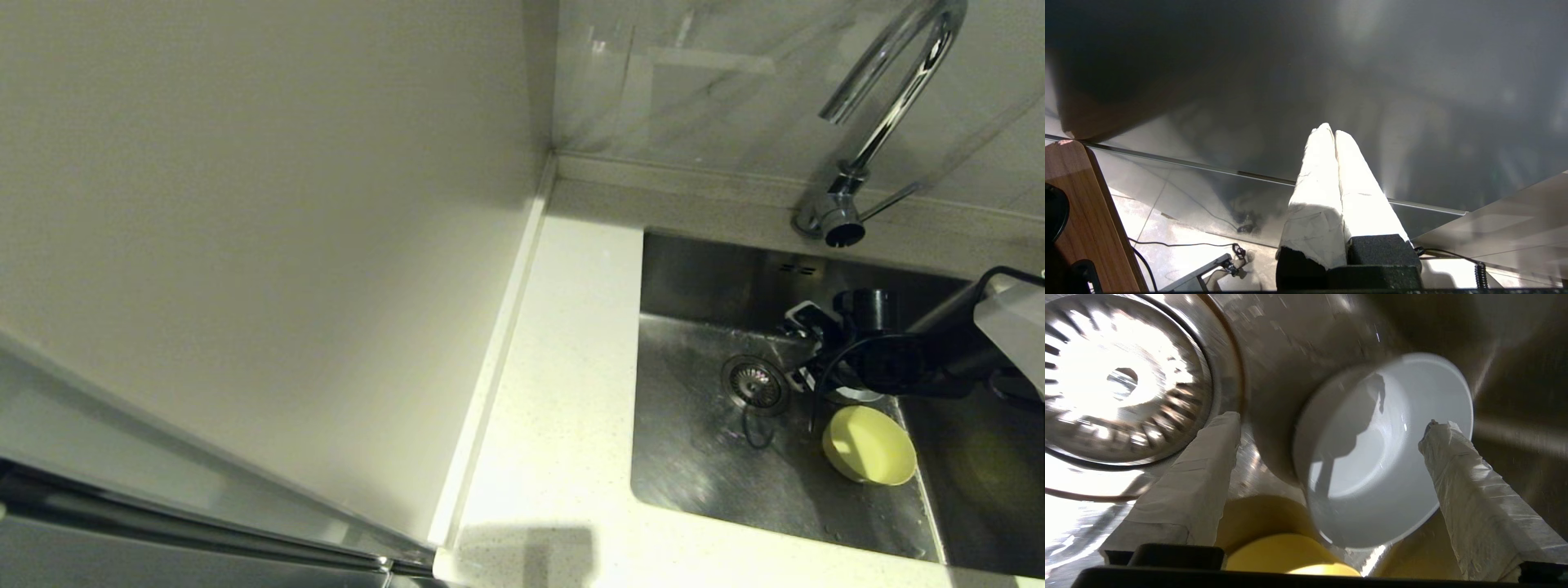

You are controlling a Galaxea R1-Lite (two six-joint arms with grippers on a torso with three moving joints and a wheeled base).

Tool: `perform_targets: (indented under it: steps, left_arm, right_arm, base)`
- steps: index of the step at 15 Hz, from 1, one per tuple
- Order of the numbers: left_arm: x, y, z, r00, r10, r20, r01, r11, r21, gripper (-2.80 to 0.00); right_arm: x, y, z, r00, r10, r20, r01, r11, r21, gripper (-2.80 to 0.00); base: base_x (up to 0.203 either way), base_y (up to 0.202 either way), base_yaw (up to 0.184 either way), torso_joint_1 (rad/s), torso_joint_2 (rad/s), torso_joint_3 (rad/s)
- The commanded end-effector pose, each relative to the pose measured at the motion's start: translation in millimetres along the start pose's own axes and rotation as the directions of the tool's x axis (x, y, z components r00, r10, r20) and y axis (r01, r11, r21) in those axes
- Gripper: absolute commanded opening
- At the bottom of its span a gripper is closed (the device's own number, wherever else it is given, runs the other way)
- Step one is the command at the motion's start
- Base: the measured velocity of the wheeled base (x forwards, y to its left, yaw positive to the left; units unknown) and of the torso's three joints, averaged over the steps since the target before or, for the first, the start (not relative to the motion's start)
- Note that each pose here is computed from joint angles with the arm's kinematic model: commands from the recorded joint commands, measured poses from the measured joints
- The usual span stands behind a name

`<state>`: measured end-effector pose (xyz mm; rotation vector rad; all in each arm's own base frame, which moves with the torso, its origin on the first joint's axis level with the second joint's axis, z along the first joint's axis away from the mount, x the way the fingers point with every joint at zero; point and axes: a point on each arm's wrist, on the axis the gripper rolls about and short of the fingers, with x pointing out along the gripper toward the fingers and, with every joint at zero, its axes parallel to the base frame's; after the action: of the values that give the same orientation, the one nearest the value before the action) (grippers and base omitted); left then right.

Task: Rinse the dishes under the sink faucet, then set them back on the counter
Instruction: Put a bowl back to the table from the sink

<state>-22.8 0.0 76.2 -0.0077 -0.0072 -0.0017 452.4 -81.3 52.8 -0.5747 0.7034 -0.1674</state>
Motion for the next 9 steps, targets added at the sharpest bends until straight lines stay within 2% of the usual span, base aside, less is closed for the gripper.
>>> perform_targets:
  steps: [1, 5, 6, 9]
  left_arm:
    - [0.2, 0.0, -0.8, 1.000, 0.000, -0.003, 0.000, 1.000, 0.000, -2.80]
    - [0.2, 0.0, -0.8, 1.000, 0.000, -0.003, 0.000, 1.000, 0.000, -2.80]
    - [0.2, 0.0, -0.8, 1.000, 0.000, -0.003, 0.000, 1.000, 0.000, -2.80]
    - [0.2, 0.0, -0.8, 1.000, 0.000, -0.003, 0.000, 1.000, 0.000, -2.80]
  right_arm:
    - [5.0, 0.7, -5.4, 1.000, -0.016, -0.027, 0.016, 1.000, -0.004, 0.00]
    - [7.9, 0.5, -8.6, 0.999, -0.018, -0.037, 0.018, 1.000, -0.001, 0.00]
    - [7.4, 0.3, -8.5, 0.999, -0.018, -0.037, 0.018, 1.000, 0.000, -2.80]
    - [4.9, -1.5, -7.8, 0.999, -0.016, -0.033, 0.016, 1.000, 0.004, -2.80]
  base:
    - [0.000, 0.000, 0.000, 0.000, 0.00, 0.000]
    - [0.000, 0.000, 0.000, 0.000, 0.00, 0.000]
    - [0.000, 0.000, 0.000, 0.000, 0.00, 0.000]
    - [0.000, 0.000, 0.000, 0.000, 0.00, 0.000]
